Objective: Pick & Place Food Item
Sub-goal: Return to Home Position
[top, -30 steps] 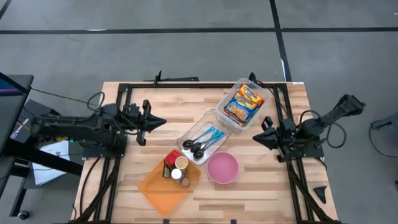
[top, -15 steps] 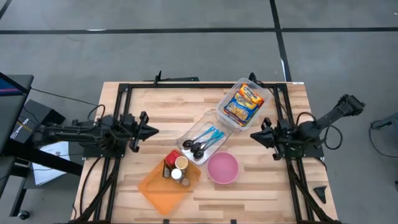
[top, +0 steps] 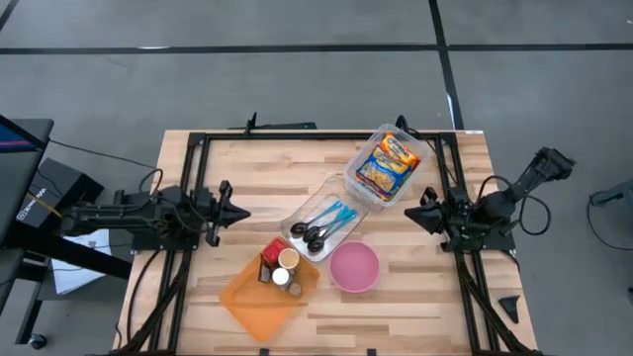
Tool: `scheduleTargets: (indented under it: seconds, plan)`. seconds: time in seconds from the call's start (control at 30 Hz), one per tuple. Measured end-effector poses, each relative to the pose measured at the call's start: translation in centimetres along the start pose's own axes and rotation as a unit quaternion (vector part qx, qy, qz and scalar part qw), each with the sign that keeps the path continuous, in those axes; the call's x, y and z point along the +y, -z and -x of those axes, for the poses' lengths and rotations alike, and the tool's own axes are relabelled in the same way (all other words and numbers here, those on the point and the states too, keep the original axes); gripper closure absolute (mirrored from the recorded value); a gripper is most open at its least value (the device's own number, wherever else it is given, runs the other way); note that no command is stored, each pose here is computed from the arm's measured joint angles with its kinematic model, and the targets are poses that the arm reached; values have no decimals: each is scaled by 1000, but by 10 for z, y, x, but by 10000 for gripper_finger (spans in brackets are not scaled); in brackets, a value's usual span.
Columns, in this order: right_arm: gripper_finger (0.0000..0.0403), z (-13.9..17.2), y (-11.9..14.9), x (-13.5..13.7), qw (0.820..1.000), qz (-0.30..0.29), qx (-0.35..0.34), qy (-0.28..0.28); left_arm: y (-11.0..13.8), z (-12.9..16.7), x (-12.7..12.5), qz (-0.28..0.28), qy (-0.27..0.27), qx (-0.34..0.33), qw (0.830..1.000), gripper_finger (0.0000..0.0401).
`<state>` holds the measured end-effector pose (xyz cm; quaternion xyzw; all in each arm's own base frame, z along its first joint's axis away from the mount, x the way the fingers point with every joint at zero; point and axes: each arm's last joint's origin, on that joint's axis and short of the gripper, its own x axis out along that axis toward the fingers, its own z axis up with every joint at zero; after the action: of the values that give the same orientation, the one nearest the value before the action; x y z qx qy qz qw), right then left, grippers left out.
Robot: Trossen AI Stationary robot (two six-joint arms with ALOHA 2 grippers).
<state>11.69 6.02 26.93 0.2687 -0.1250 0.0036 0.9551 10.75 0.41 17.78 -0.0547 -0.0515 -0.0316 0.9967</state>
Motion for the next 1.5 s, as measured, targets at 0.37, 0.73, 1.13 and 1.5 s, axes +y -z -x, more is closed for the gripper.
scheduleTargets:
  seconds: [0.37, 0.73, 1.13, 1.5]
  plan:
    - [403, 2, 1, 1, 1000, 11, 4, 0, 10, 3, 1, 10, -6, 49, 999, 400]
    - [403, 1, 11, -1, 996, 44, 65, -40, 13, 2, 1, 37, -10, 65, 997, 397]
    - [403, 1, 21, -27, 981, 91, 134, -111, 13, 1, 1, 37, -11, 67, 997, 398]
    - [403, 37, 50, -76, 982, 95, 111, -122, 13, 1, 1, 37, -11, 66, 997, 398]
